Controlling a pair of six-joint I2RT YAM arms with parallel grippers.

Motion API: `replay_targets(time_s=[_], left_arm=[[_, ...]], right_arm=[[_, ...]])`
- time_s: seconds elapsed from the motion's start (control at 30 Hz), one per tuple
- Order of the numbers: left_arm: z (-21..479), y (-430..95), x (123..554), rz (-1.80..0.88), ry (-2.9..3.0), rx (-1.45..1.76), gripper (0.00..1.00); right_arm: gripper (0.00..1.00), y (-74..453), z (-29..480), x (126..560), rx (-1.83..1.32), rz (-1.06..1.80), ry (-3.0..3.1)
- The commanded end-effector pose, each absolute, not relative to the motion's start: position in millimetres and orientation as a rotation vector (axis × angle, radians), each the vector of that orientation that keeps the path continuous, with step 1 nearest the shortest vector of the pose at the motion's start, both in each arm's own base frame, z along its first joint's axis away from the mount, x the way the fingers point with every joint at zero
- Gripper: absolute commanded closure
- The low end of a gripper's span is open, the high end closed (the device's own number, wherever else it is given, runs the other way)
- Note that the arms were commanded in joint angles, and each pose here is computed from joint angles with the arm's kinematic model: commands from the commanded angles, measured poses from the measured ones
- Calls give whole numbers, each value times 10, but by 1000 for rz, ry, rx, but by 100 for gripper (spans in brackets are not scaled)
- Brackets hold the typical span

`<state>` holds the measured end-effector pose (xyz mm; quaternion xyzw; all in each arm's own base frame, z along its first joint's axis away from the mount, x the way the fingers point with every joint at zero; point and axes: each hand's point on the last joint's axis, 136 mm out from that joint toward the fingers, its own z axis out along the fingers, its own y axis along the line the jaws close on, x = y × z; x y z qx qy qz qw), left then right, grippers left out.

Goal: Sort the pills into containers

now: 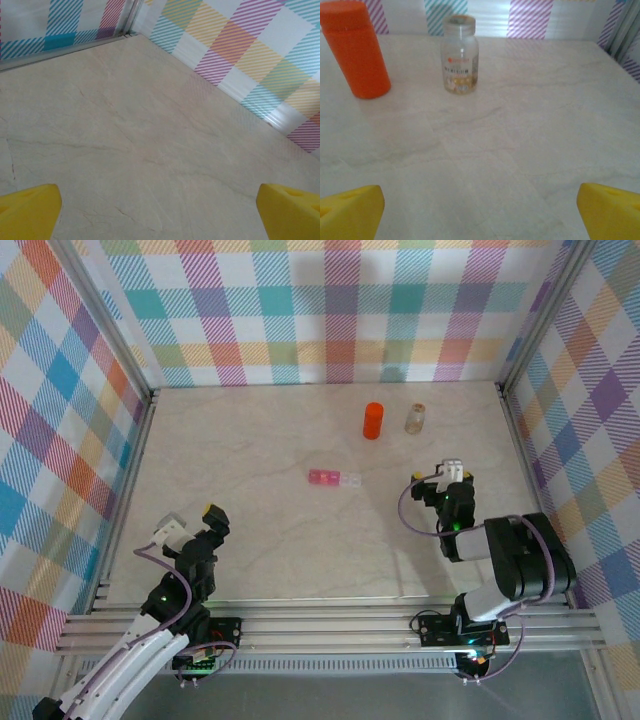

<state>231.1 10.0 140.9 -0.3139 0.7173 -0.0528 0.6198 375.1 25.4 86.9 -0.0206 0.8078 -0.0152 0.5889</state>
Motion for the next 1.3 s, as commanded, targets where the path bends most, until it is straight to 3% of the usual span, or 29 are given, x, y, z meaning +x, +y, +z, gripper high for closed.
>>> replay_targets(time_s=[0.0,0.57,1.13,1.27], left_arm=[[1426,162,2323,-90,1622,-742,0],[1761,295,2520,173,1668,-621,0],[1584,632,2787,315,1806,-749,0],[1223,732,2809,425,1817,-711,0]], right_arm=[[1,320,987,3850,-84,31,1848],[1,198,934,3959,-14,47,1920],[1,201,931,3960,-15,49,1922],[1,201,933,3960,-15,49,1922]])
